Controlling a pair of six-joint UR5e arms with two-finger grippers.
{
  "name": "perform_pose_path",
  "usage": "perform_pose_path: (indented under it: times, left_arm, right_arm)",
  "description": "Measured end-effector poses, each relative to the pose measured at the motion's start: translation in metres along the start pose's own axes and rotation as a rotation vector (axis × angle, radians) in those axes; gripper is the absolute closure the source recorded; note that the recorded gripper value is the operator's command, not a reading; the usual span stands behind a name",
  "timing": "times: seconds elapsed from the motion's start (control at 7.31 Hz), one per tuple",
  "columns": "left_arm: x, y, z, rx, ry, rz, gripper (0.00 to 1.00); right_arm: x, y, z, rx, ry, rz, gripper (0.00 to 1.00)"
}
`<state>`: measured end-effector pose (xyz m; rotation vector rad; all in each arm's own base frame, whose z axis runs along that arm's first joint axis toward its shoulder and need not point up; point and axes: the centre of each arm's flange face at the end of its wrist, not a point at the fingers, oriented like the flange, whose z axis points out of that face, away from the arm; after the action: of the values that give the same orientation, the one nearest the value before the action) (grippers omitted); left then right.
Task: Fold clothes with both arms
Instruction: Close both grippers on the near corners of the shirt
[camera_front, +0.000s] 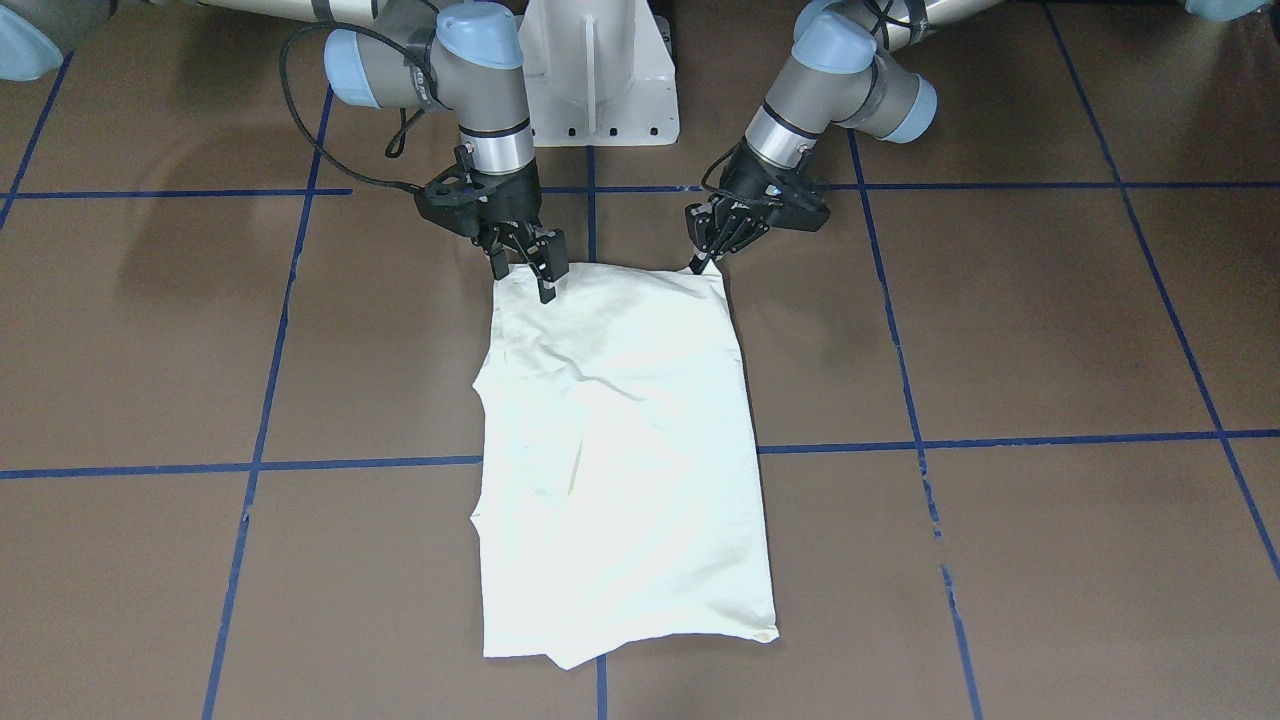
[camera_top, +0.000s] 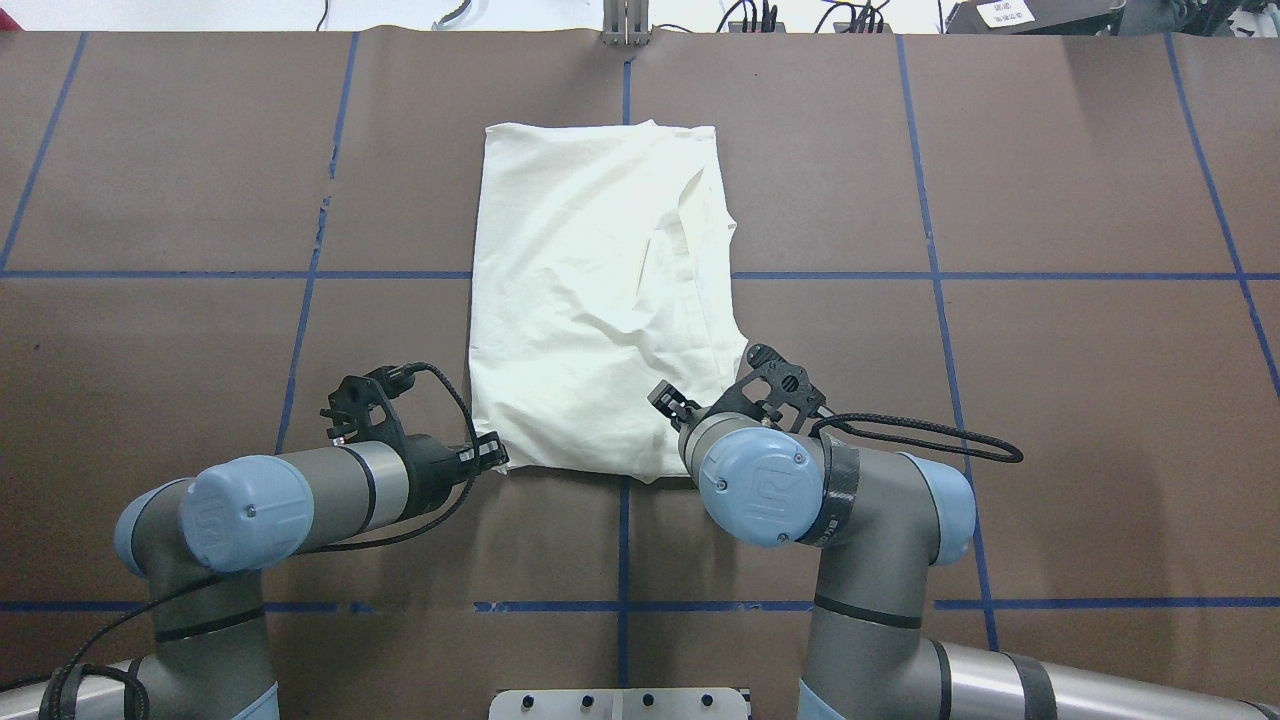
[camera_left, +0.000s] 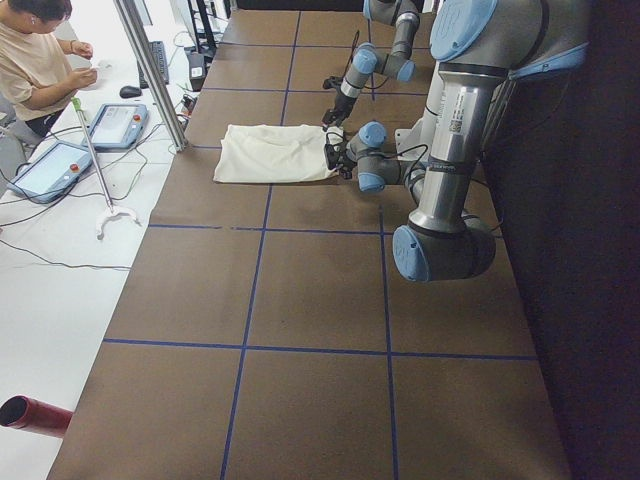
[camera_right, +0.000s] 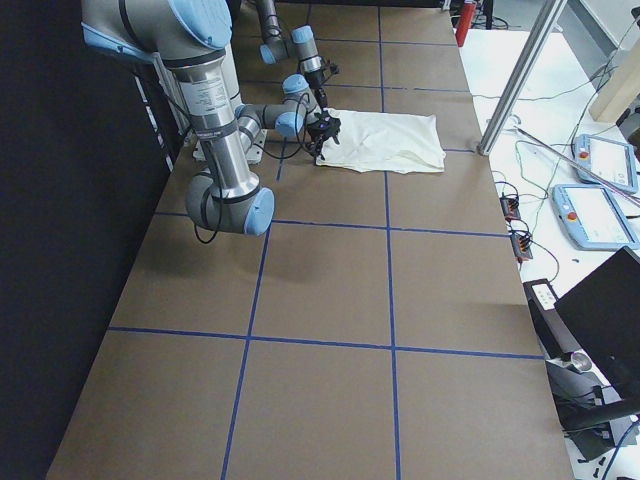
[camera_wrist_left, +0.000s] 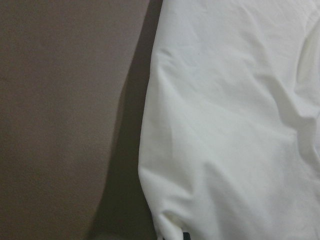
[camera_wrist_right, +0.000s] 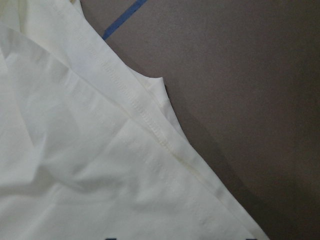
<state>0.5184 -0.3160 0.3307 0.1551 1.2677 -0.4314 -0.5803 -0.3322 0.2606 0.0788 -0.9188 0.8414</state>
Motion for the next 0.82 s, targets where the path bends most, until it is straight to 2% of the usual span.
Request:
perform_pose_path:
  times: [0.82]
  left_arm:
    - [0.0005, 0.0001, -0.0005, -0.001, 0.002, 0.0, 1.0]
  right_arm:
    - [0.0031, 0.0085, 0.0079, 0.007, 0.016, -0.006, 0.14]
